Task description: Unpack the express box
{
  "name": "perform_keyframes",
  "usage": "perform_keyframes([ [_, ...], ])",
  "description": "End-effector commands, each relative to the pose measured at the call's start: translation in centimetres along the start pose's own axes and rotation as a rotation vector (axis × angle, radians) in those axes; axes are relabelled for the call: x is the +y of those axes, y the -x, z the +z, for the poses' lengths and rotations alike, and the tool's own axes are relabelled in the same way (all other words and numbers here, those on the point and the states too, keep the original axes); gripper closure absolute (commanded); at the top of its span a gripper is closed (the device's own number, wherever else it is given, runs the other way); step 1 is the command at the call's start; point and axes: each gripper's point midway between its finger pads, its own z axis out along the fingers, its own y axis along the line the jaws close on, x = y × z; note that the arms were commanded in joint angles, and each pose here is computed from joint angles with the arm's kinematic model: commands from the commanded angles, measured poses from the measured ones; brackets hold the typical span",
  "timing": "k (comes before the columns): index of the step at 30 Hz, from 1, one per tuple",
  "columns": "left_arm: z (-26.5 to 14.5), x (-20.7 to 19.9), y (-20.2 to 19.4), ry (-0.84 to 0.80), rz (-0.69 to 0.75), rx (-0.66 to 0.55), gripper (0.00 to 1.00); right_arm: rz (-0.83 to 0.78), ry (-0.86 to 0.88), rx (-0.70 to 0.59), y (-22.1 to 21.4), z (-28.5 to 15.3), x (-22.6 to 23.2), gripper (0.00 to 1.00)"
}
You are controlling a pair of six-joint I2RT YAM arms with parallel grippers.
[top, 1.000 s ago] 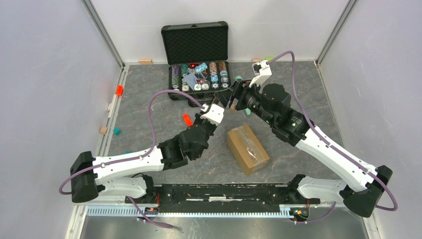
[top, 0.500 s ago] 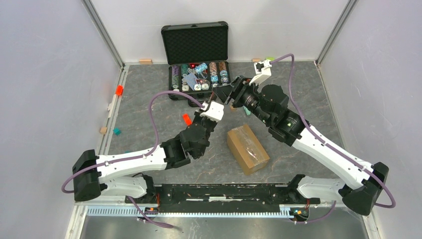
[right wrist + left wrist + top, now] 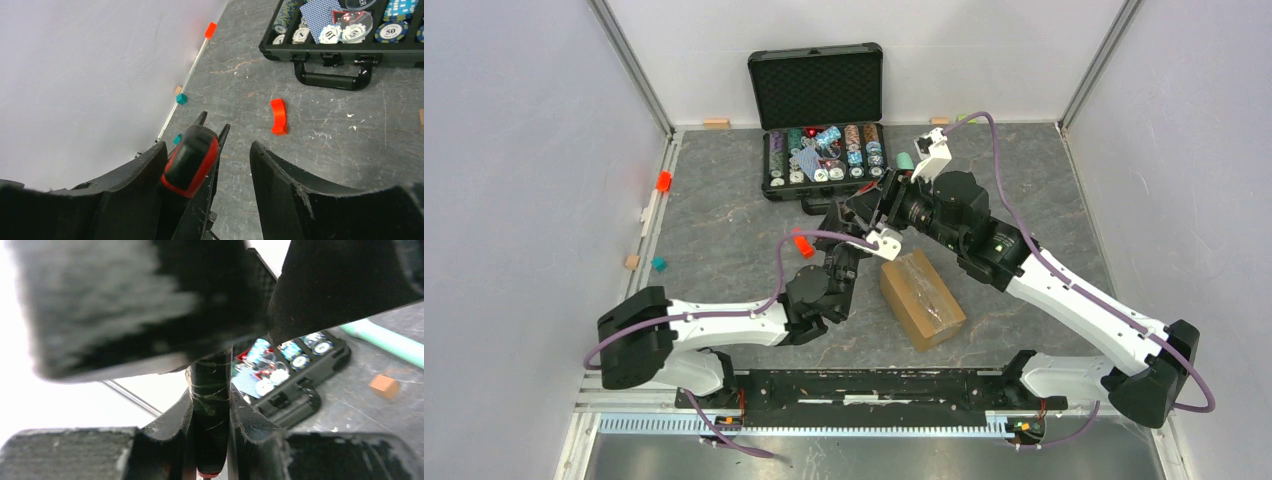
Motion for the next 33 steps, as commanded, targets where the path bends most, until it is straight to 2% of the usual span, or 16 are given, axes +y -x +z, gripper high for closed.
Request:
perform_keyframes([
  [1,-0.3,4.4,3.0,0.18,0.068,-0.09,0.98,-0.028,0.071,-0.006,1.2,-0.6,2.1,0.34],
  [10,-1.0,4.5,4.1,0.213,0.145,-0.14,0.98,-0.016,0.179,-0.094,2.9,-0.7,3.8,0.38],
  [18,-1.3,4.8,4.9,0.212,0.159,-0.173,0.98,-0.026,0.179,-0.123,3.5,-0.6,3.9,0.53],
  [21,-1.2,4.9,5.1,0.215,0.155,-0.166,0.97,-0.032,0.173,-0.122,3.4,-0.5,3.7,0.69],
  [24,-1.1,5.3,4.9,0.225,0.126,-0.135,0.89,-0.058,0.136,-0.137,3.8,-0.5,3.1,0.94],
  [25,-1.1,5.4,4.8,0.218,0.116,-0.126,0.87,-0.073,0.123,-0.144,4.1,-0.6,3.0,1.0],
  [27,-1.1,5.2,4.5,0.186,0.092,-0.104,0.77,-0.1,0.113,-0.166,4.8,-0.8,3.0,1.0],
  [30,-1.0,3.6,3.8,0.046,0.067,-0.041,0.35,-0.173,0.052,-0.174,5.5,-1.1,1.9,1.0],
  [31,-1.1,3.3,3.8,-0.022,0.055,-0.026,0.29,-0.201,0.042,-0.186,6.1,-1.2,1.6,1.0],
  [33,-2.0,2.1,4.0,-0.216,-0.059,-0.015,0.17,-0.248,0.013,-0.202,7.3,-1.6,0.6,1.0],
])
